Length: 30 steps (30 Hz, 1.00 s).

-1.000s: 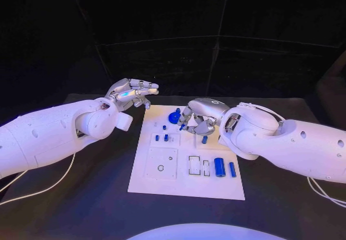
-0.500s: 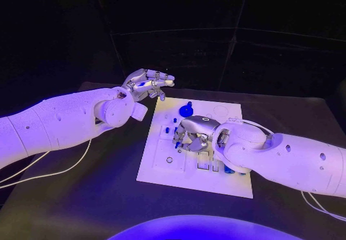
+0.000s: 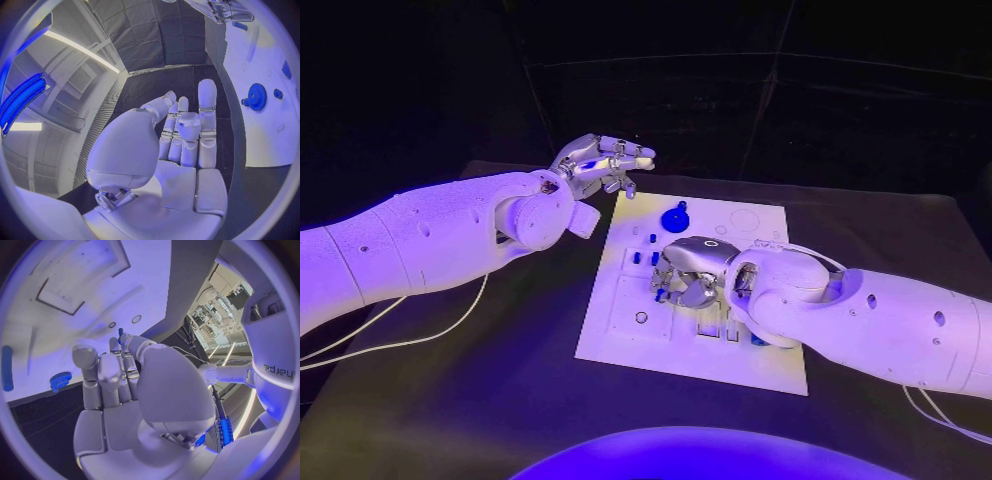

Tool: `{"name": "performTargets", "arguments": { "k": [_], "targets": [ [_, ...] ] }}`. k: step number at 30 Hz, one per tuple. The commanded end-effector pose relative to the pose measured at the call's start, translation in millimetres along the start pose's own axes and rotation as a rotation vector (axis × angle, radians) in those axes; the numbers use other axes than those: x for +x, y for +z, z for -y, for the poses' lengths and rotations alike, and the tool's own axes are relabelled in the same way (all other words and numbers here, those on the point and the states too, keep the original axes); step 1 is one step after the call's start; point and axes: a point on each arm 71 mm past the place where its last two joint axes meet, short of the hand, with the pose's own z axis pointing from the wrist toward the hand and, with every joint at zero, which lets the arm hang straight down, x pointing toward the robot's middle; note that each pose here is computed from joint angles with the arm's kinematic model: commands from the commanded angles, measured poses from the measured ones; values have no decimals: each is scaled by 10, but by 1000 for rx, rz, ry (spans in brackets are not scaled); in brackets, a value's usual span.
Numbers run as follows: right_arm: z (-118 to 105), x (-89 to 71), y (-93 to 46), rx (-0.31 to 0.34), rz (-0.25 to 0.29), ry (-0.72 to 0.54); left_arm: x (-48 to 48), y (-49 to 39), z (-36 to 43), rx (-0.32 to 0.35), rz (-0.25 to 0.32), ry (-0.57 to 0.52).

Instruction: Assemble the parts on the task board

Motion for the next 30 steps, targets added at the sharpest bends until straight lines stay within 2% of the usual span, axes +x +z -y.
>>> {"name": "performTargets", "arguments": {
  "k": [1,8,15,30],
  "targets": [
    [9,-6,3,13,3,-38,8,3,15,10,-13,0],
    [9,-7,3,28,8,-55,6,4,14,10,-13,0],
    [27,9,12,50,-14,-69,9,4,13,10,-14,-1],
    [-10,30,18,46,-41,-79,8,4,10,6,-16,-1]
  ]
}}
